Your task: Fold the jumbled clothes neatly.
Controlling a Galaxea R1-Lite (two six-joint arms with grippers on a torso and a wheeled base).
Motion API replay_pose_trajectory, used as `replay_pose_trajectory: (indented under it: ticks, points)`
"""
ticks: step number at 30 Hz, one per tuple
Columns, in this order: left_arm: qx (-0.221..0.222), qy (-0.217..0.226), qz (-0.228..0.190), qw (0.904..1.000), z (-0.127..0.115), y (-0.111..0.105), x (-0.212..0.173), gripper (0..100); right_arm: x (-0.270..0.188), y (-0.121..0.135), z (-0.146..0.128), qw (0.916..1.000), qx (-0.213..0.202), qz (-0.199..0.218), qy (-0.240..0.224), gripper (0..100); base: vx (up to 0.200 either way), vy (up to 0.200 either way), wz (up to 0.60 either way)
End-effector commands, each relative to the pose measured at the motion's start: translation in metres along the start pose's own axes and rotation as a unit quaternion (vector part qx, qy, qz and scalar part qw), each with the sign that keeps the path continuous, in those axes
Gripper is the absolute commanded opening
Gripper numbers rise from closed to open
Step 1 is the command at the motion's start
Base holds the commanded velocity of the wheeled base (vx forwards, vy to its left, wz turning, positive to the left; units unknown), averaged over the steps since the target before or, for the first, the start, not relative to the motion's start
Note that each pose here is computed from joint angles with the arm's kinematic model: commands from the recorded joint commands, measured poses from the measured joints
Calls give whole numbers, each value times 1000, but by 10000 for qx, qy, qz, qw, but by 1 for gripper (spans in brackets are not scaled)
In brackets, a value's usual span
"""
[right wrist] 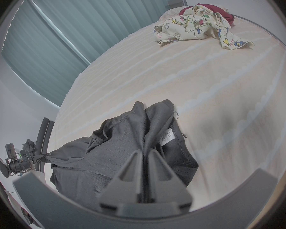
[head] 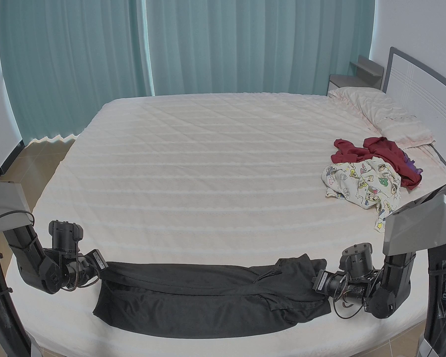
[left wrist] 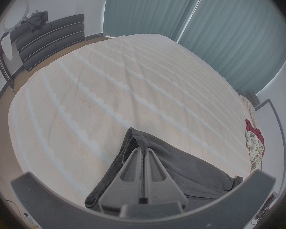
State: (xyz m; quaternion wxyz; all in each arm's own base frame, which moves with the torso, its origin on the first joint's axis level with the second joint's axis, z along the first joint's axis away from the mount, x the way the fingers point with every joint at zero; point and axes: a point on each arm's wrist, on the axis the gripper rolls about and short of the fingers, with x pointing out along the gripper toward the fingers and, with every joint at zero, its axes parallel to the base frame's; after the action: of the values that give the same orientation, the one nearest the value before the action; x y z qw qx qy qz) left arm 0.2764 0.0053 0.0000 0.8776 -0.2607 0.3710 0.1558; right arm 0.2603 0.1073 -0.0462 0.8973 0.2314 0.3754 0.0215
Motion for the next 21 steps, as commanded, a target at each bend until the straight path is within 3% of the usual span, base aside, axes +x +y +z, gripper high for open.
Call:
replay_pose_trajectory:
  ticks: [1,12,21]
  points:
    - [4,-19,-5,10000,1,0,0,0,0,-2,3,10000,-18,-17,-50,0,0,0,0]
    - [-42,-197,-109,9997,10,-5,0,0,-4,-2,21,9993,90,48,-367,0,0,0,0]
    - [-144,-721,-392,9965,41,-21,2,0,5,8,52,9947,238,265,-963,0,0,0,0]
